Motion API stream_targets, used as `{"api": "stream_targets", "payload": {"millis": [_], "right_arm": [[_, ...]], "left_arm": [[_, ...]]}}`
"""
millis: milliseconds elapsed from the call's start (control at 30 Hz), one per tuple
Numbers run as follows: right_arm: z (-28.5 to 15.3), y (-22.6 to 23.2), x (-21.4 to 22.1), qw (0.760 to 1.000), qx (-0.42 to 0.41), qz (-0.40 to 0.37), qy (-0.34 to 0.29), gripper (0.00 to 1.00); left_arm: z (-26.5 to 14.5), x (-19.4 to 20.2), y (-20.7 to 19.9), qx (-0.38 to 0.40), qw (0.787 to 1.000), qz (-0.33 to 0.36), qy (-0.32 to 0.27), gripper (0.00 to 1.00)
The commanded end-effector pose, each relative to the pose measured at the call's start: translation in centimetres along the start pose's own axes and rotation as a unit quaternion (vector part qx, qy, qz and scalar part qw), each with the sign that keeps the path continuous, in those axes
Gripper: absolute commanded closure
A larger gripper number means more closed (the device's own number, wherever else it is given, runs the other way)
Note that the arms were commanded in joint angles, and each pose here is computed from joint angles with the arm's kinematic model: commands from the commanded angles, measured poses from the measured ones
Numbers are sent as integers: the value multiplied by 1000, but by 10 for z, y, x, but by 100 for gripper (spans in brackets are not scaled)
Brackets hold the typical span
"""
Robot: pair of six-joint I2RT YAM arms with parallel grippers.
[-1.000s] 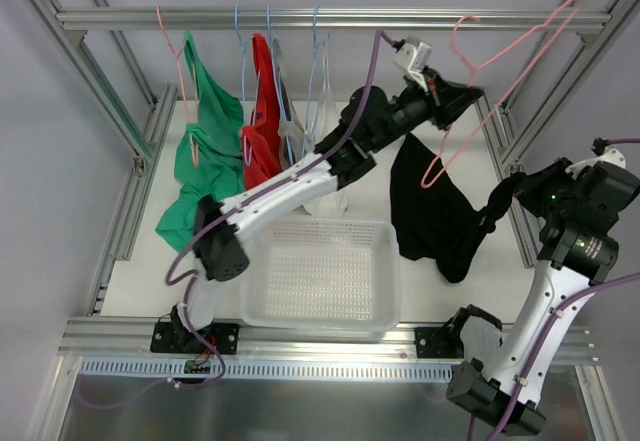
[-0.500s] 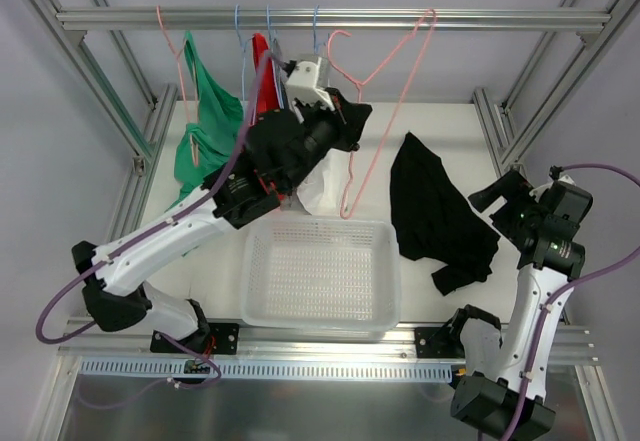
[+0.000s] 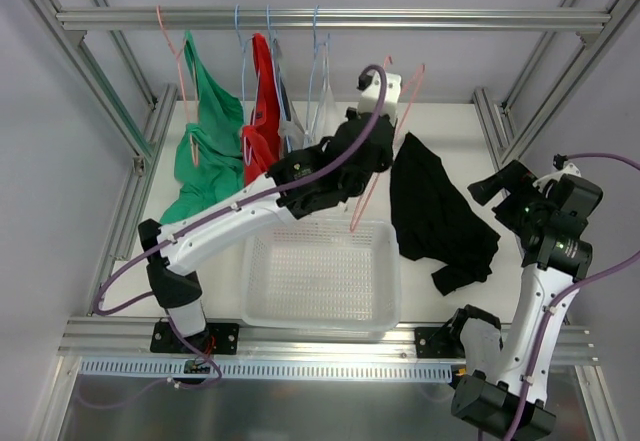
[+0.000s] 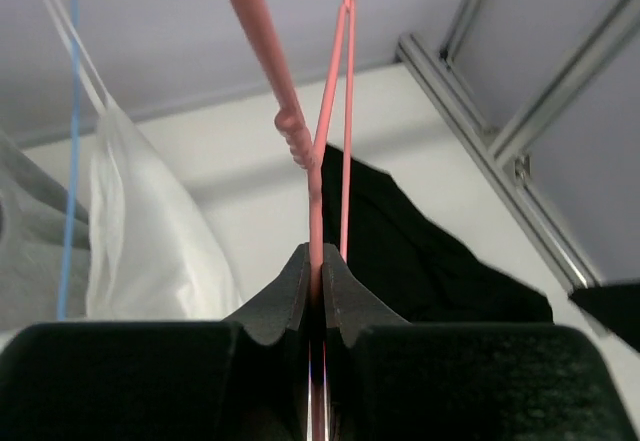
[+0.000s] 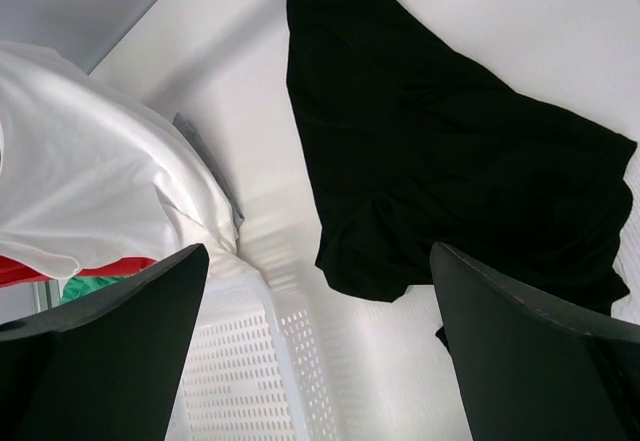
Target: Remove the tank top from the hanger
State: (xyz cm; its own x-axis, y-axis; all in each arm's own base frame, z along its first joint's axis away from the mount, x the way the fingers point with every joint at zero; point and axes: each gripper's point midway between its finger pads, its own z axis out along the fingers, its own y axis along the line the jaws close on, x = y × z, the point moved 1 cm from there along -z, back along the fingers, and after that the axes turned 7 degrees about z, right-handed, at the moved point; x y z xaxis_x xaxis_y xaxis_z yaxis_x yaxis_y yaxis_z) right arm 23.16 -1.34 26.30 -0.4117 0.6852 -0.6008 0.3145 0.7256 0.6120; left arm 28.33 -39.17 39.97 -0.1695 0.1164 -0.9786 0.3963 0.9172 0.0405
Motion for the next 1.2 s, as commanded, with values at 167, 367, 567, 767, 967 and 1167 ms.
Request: {"api": "stream_targets", "payload": {"millis": [167,367,567,767,967,1167], "right_arm": [[-6,28,-8,998,-58,-23,7,1],[0,34,-9,997,-72,-25,18,1],[18,39,2,993,-89,-30,64,1],[29,40,12,991,-92,-35,88,1],[41,38,11,991,-84,-46,90,0],[86,-4,28,980,86,-113,136,1]], "left_arm": [[33,-76,60,-35,997,-22,-66,100],[78,-76,89,-33,997,-21,-64,100],[111,-65,96,-6,998,-12,-55,100],[117,-39,92,4,1000,-13,-22,100],[111,-20,87,19,1000,-23,3,100],[69,-38,80,41,998,-42,-12,41]]}}
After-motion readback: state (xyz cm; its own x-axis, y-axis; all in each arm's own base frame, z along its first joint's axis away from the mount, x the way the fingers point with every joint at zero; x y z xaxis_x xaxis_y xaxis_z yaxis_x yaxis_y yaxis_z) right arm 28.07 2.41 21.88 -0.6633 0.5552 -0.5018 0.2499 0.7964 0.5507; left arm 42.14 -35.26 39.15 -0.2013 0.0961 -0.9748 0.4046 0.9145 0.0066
